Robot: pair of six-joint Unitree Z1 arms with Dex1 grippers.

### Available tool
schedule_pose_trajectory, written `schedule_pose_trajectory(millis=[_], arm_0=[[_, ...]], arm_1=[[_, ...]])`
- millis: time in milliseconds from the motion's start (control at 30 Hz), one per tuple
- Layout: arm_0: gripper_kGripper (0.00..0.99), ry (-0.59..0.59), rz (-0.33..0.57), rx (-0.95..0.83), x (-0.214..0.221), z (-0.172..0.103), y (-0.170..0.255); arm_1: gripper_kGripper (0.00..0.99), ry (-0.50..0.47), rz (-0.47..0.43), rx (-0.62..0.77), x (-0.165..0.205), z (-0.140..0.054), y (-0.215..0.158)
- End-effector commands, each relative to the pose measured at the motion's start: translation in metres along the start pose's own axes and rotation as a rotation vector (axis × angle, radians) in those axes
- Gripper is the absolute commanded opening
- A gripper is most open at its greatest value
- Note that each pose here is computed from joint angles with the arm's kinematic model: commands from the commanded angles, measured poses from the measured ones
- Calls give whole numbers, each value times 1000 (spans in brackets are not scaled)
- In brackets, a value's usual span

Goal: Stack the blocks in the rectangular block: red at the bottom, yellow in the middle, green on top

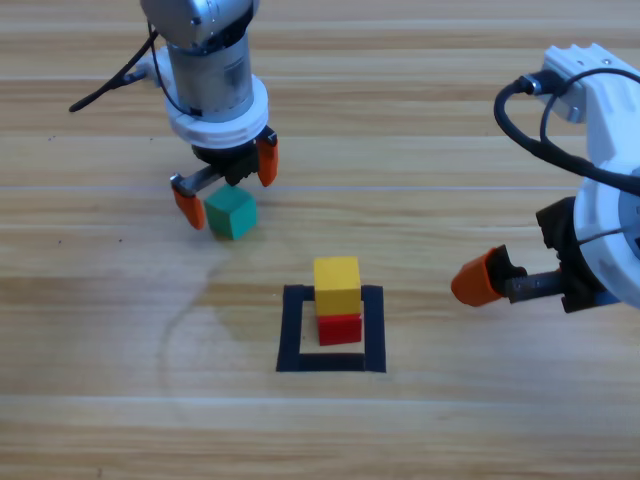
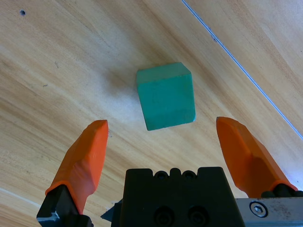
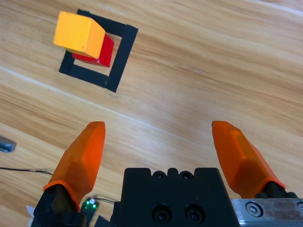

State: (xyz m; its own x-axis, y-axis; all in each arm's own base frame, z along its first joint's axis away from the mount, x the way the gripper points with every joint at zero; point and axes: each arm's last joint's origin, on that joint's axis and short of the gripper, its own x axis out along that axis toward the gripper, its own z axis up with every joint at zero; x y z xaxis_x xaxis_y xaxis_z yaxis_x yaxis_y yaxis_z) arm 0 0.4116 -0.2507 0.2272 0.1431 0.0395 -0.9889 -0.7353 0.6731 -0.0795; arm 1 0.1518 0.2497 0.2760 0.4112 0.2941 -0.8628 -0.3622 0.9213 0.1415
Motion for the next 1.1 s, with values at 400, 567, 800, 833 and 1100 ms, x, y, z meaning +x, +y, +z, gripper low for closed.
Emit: schedule_pose_trajectory(millis=[400,567,800,833,1100], arm_0=[[959,33,59,-33,47,18,-12],[959,36,62,-28,52,21,-13],[942,44,80,-25,63,20,-14],[936,45,82,-25,64,20,-14],[853,47,94,-22,71,19,-14]], arm_1=[[990,-25,11,3,22,13,0],[990,-39,64,-36,22,16,3],[990,-94,55,-87,18,17,0],[990,-100,32,-107,20,16,-1],[990,-183,-4,-189,28,12,-6]])
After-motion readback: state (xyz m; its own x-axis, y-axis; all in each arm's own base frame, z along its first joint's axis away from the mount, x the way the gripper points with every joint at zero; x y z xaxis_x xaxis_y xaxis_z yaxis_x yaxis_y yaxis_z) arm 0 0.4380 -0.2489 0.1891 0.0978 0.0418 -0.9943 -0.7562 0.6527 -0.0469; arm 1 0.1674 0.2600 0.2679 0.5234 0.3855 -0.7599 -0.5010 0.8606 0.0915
